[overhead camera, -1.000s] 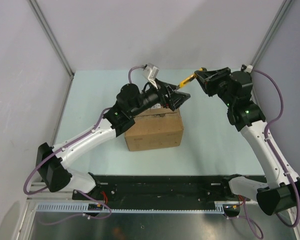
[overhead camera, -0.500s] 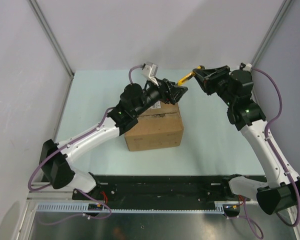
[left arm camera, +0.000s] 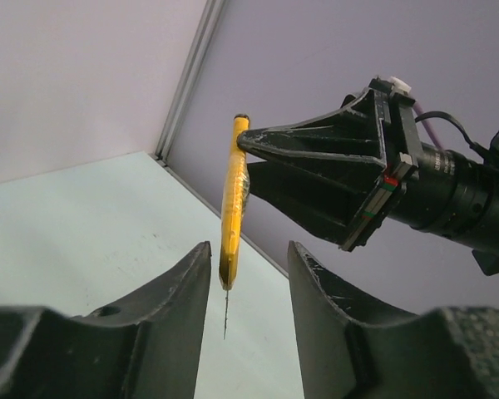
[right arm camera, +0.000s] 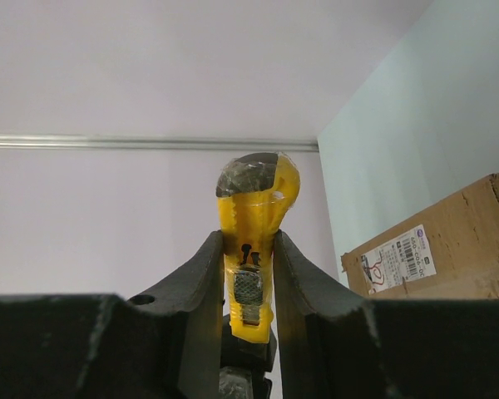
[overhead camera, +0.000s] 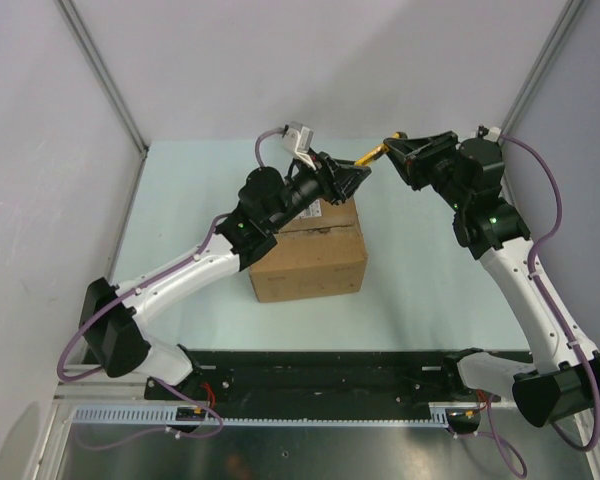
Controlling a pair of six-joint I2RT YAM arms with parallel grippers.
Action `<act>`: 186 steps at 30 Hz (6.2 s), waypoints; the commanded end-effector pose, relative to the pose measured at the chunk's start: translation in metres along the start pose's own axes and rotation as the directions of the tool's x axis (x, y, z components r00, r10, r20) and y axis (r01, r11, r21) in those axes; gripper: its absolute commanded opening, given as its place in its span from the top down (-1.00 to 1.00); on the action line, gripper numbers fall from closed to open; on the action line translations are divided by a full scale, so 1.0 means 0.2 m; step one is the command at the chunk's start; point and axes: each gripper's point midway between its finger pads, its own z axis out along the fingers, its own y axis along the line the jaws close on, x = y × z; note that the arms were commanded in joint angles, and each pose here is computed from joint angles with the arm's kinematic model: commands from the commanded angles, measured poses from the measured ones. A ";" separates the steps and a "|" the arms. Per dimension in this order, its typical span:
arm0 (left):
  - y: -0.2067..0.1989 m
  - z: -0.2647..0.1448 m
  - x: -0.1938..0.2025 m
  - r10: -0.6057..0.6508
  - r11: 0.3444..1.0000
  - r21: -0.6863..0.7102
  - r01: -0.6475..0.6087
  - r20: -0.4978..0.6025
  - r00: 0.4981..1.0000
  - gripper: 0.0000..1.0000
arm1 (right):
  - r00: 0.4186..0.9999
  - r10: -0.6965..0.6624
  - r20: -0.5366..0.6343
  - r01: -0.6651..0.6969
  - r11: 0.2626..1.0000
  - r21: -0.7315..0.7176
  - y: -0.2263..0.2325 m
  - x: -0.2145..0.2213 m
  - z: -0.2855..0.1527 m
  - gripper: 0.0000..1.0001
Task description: Unpack the express box
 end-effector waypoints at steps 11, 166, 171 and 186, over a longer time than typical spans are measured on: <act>-0.05 0.02 -0.07 -0.016 0.999 0.041 0.014 0.047 0.999 0.07 | 1.000 0.003 -0.008 -0.004 0.996 -0.084 0.16 0.00 -0.05 1.00; 0.27 -1.06 0.18 -0.017 0.999 -0.032 0.006 -0.339 0.941 0.01 | 0.534 -0.839 -0.102 0.841 0.515 0.168 -0.32 0.02 0.15 1.00; 0.28 -1.21 0.40 -0.101 0.990 -0.127 0.055 -0.389 0.916 0.66 | 0.543 -0.837 -0.070 0.838 0.535 0.101 -0.31 0.04 0.33 1.00; 0.25 -1.08 0.19 0.058 0.977 -0.174 -0.123 -0.338 0.939 0.18 | 0.594 -0.803 -0.048 0.787 0.568 0.242 -0.41 -0.16 0.39 1.00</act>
